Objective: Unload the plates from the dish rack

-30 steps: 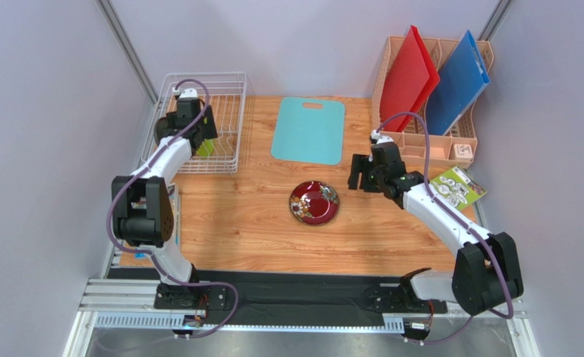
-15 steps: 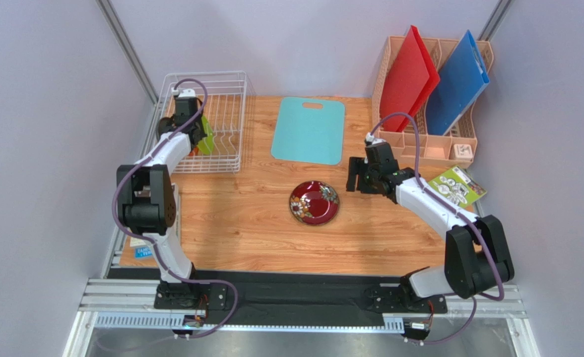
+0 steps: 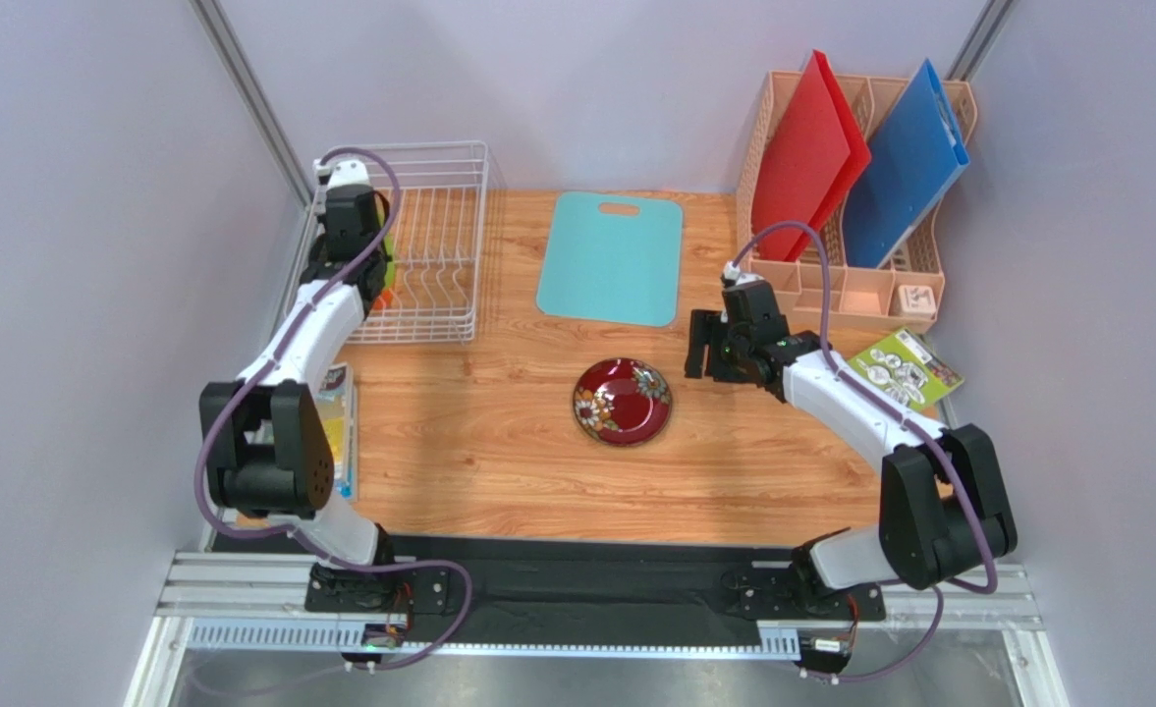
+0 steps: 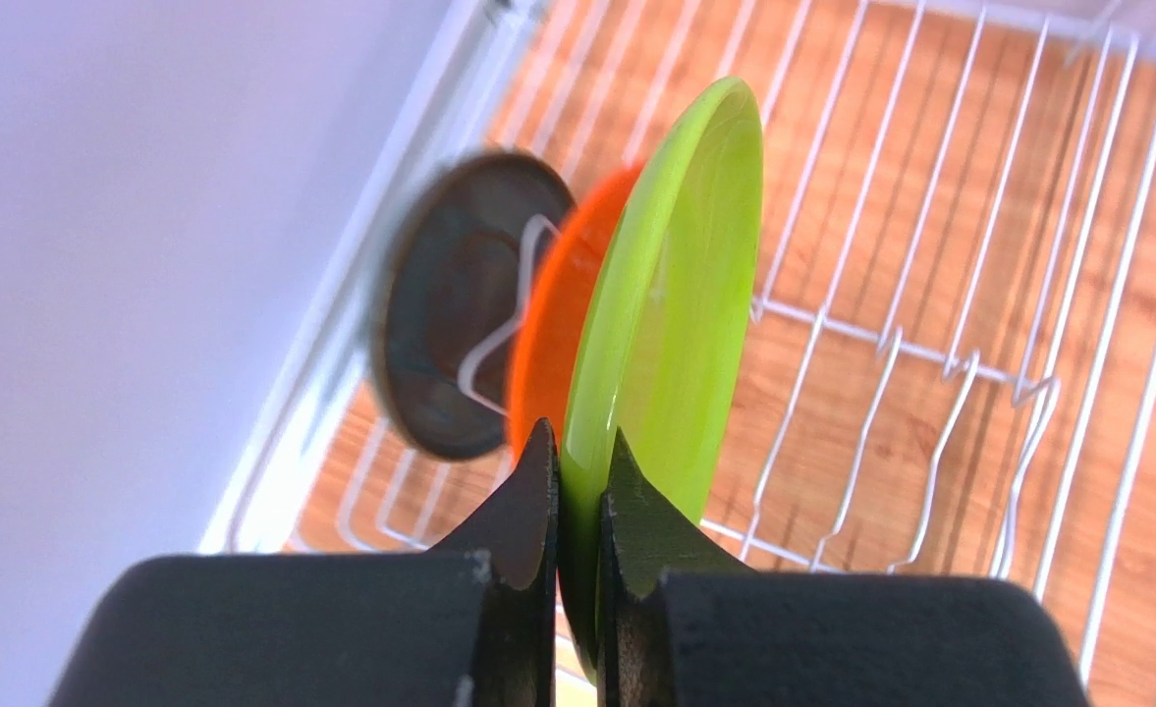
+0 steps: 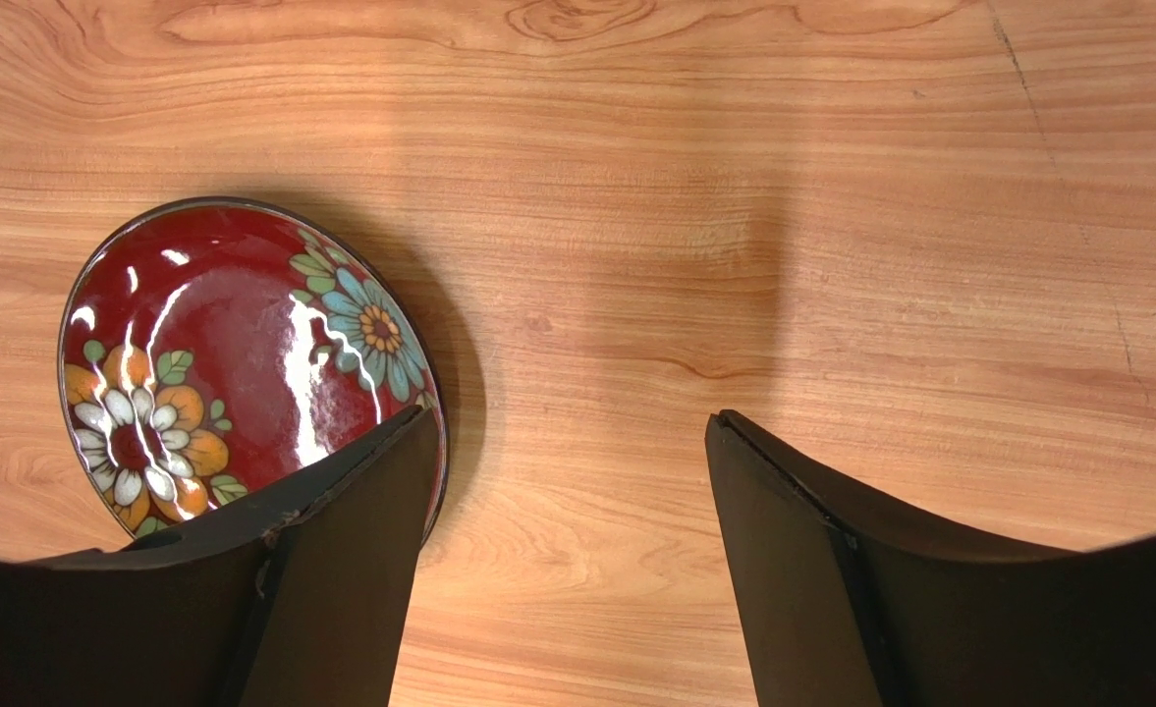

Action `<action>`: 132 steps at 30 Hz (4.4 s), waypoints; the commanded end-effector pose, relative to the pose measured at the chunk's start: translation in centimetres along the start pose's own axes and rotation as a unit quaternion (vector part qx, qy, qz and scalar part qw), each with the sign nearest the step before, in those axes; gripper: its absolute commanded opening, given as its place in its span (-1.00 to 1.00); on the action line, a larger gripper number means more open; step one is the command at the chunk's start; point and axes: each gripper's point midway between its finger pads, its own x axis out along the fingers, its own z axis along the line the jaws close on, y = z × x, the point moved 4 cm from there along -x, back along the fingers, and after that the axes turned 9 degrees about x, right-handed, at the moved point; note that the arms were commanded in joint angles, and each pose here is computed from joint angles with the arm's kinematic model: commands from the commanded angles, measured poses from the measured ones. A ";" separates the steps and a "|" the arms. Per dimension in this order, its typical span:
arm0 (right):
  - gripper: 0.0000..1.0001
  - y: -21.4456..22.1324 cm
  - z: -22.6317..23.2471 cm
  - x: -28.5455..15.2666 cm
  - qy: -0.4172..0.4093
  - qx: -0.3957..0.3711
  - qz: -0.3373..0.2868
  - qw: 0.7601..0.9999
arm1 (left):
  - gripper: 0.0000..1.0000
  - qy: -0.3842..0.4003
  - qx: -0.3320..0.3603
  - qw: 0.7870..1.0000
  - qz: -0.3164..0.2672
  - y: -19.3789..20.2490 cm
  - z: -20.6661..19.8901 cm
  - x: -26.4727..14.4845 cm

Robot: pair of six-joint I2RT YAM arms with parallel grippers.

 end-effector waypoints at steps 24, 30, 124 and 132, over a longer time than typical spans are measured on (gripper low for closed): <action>0.49 -3.3 14.0 -7.4 -0.345 -0.002 -0.024 0.938 | -1.00 0.529 -0.209 0.822 0.002 2.3 -15.2 -17.9; 0.50 -2.7 14.5 -6.1 -0.358 0.005 -0.011 0.934 | -1.00 0.576 -0.211 0.789 0.019 3.7 -17.7 -19.4; 0.30 1.7 4.0 2.1 -0.045 -0.059 0.125 0.989 | 0.90 -0.042 -0.056 0.998 -0.007 0.6 1.9 1.7; 0.27 1.8 4.0 3.4 -0.037 -0.060 0.137 0.988 | 0.36 -0.030 -0.057 0.998 0.009 1.1 1.8 5.5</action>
